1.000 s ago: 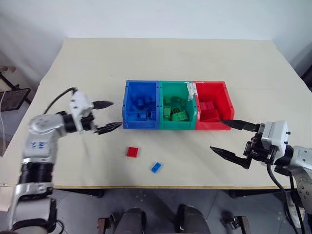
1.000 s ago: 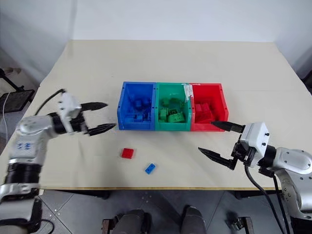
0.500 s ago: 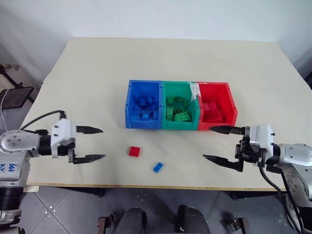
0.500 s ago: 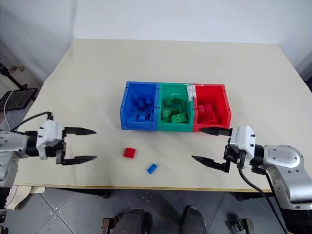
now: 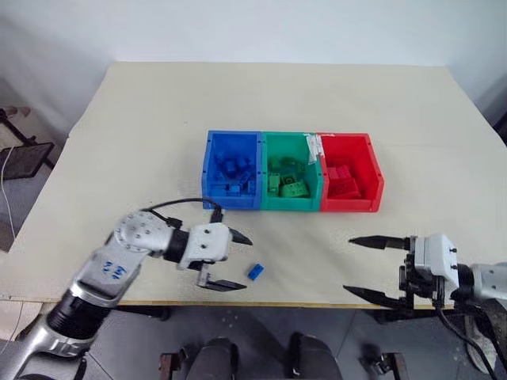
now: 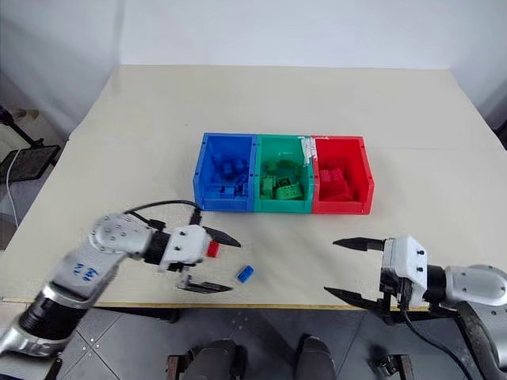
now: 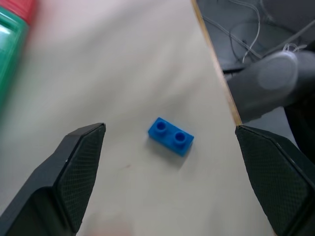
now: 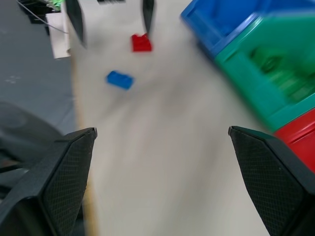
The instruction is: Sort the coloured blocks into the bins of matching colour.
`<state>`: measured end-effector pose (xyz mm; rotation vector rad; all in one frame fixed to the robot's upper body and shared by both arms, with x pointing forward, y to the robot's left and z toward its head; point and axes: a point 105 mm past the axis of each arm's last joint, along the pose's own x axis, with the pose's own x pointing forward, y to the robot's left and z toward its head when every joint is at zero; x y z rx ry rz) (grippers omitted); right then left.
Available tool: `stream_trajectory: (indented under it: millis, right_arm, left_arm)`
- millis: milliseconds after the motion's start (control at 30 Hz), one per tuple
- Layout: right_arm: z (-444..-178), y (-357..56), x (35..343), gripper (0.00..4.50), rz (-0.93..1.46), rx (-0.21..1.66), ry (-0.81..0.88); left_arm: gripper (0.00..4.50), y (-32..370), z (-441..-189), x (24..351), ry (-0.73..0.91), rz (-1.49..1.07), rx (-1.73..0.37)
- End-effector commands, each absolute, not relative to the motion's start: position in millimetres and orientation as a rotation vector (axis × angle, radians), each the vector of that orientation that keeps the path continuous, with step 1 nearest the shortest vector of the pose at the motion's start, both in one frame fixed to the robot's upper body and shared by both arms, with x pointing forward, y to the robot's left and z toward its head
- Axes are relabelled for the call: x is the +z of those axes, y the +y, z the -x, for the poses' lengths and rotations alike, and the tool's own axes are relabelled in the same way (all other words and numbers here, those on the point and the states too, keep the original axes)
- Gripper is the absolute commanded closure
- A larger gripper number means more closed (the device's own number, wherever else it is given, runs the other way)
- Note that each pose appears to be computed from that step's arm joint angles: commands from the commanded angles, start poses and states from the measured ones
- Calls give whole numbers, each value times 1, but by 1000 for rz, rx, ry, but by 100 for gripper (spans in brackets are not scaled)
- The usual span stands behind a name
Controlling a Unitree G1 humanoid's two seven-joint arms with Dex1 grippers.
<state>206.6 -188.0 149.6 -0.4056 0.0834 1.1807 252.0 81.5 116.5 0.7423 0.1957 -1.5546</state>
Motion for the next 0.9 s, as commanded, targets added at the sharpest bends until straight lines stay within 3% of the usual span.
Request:
stream_trajectory:
  millis: [33, 267, 367, 900]
  right_arm:
    - [-199, -188, 160, 0, 430, 1170, 59]
    - [-191, -181, 153, 0, 410, 1167, 69]
    - [-191, -178, 151, 0, 402, 1169, 64]
    - [-201, -178, 149, 0, 408, 1170, 43]
  left_arm:
    - [1, 74, -256, 110, 189, -820, -1572]
    - [1, 67, -268, 105, 179, -902, -1575]
    - [30, 59, -270, 108, 166, -872, -1573]
    - [30, 64, -274, 110, 159, -864, -1563]
